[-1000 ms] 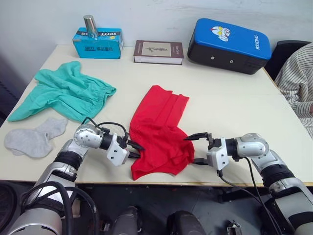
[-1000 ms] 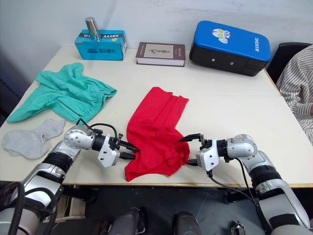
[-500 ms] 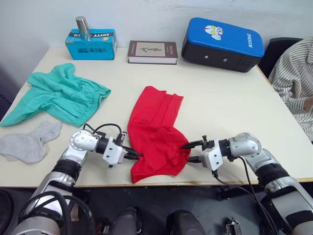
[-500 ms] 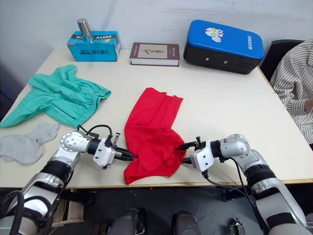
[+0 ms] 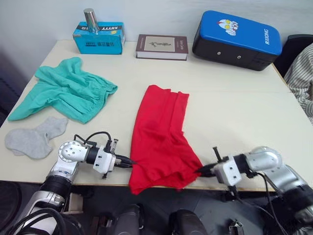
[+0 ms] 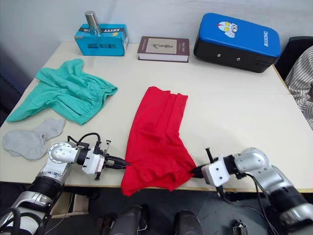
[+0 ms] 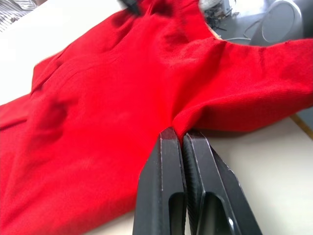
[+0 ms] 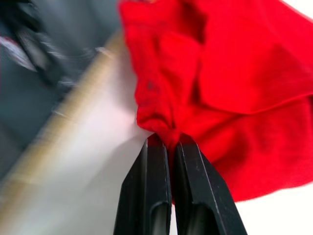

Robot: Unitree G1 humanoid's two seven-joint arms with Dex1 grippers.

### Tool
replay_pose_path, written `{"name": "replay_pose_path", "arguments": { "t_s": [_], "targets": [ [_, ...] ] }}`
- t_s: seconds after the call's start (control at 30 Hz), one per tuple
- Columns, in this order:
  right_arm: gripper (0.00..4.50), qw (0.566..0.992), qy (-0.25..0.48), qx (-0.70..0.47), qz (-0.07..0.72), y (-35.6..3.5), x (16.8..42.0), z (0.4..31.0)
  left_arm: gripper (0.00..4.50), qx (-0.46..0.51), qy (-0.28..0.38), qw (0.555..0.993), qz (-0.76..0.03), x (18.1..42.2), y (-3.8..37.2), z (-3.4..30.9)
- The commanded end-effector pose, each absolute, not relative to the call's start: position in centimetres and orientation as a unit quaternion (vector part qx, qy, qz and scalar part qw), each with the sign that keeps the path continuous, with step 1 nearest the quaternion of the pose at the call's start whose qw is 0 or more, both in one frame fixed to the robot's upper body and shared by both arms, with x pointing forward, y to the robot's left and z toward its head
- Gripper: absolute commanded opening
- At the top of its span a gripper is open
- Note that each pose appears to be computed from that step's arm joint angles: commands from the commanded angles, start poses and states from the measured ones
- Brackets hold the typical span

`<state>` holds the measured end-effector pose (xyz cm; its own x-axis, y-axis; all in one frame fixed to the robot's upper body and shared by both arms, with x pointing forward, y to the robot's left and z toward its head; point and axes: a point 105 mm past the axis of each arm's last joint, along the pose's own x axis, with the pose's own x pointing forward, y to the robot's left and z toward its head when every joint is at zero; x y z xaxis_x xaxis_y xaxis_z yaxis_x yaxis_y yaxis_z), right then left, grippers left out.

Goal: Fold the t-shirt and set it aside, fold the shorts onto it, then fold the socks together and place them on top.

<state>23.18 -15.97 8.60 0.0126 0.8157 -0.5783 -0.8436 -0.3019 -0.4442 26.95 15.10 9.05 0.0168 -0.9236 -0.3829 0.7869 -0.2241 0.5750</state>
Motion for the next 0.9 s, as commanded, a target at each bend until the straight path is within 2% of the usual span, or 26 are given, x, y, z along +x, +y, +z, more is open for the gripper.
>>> {"name": "replay_pose_path", "arguments": {
  "t_s": [0.03,0.23,0.37,0.43,0.5,0.63,0.73,0.83,0.9],
  "targets": [
    [0.04,0.592,0.041,-0.373,0.713,-16.3,21.4,10.2,0.00,0.366,-0.098,0.626,-0.682,26.3,16.0,10.1],
    [0.04,0.607,0.080,-0.345,0.712,-16.8,19.3,9.7,0.00,0.344,-0.084,0.633,-0.688,23.8,16.0,10.1],
    [0.04,0.615,0.089,-0.325,0.713,-16.5,18.6,10.0,0.00,0.330,-0.072,0.644,-0.686,23.3,16.0,10.3],
    [0.04,0.643,0.106,-0.295,0.699,-16.4,19.0,10.8,0.00,0.305,-0.063,0.664,-0.679,23.6,15.9,11.0],
    [0.04,0.704,0.105,-0.226,0.665,-16.0,20.8,12.7,0.00,0.246,-0.047,0.717,-0.651,25.5,15.9,12.5],
    [0.04,0.759,0.067,-0.185,0.621,-16.1,24.6,16.5,0.00,0.176,-0.034,0.765,-0.619,28.8,16.2,15.5],
    [0.04,0.799,0.022,-0.165,0.577,-16.4,28.5,18.9,0.00,0.129,-0.054,0.809,-0.572,32.5,16.1,18.3],
    [0.04,0.844,-0.025,-0.148,0.515,-16.9,33.3,20.7,0.00,0.122,-0.056,0.866,-0.482,37.3,16.3,19.8],
    [0.04,0.864,-0.037,-0.132,0.484,-16.9,35.9,21.1,0.00,0.094,-0.047,0.892,-0.440,39.7,16.3,20.3]
  ]
}}
